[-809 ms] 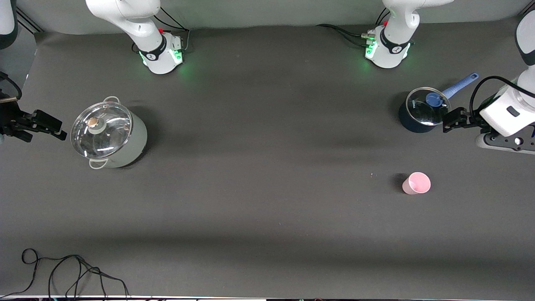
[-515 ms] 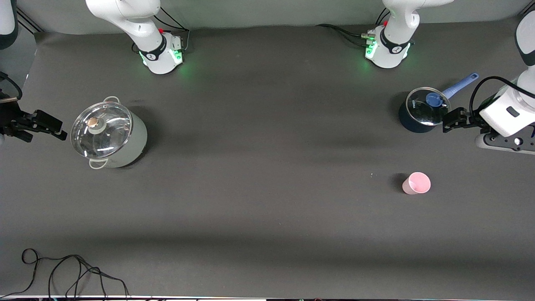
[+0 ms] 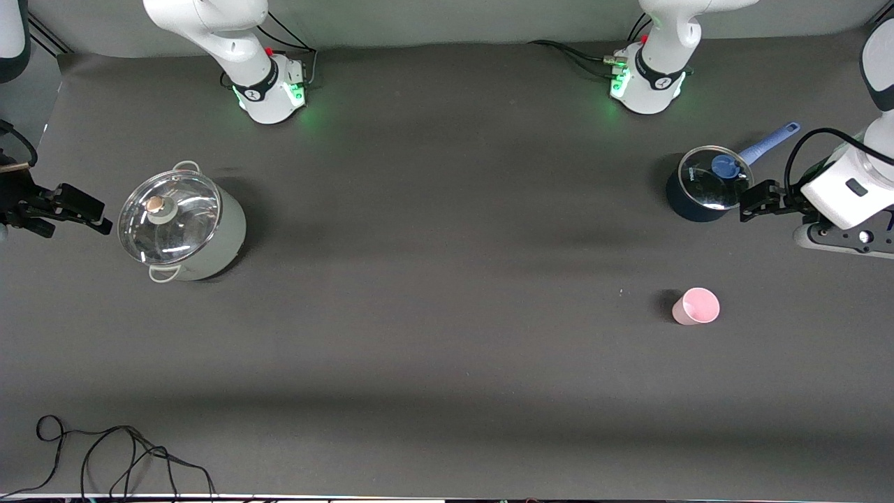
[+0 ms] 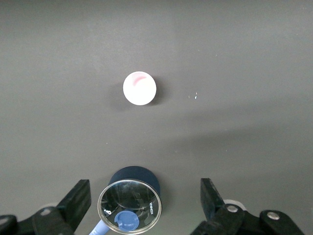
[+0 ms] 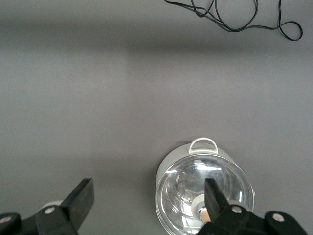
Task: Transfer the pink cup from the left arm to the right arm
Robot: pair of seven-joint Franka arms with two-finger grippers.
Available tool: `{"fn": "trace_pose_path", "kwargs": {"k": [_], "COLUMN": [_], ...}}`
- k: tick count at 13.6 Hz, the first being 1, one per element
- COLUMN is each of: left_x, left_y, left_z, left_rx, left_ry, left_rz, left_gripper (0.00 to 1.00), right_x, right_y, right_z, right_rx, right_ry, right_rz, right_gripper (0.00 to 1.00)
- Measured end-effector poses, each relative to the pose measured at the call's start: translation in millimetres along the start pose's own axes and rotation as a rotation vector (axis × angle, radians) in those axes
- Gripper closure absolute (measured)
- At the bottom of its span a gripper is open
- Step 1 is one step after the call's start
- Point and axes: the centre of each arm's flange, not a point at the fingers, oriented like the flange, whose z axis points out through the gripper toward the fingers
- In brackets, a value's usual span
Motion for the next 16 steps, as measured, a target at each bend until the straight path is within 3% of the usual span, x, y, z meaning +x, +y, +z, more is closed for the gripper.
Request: {"fn": "trace_pose_path", "kwargs": {"k": [6,9,13,16], "left_x": [1,-1,-5,-6], "left_y": [0,-13,-48,-75], "left_z": [1,2,2,-2], "left_rx": [0.001,-0.001,-0.005,-0.027], "left_ry": [-0.003,-0.003,0.004,0.056], "left_rz": [0.011,0.093,0.280,0.486], "left_gripper": [0.00,0.00,0.00,0.00], "right_x": [0,0,0,0], "right_y": [0,0,0,0], "right_z": [0,0,1,1], "right_rx": [0.000,0.000,0.000,0.000], "right_ry": [0.000,0.000,-0.001,-0.001], "right_rz": [0.000,0.000,0.000,0.000], "right_gripper": [0.00,0.00,0.00,0.00]}}
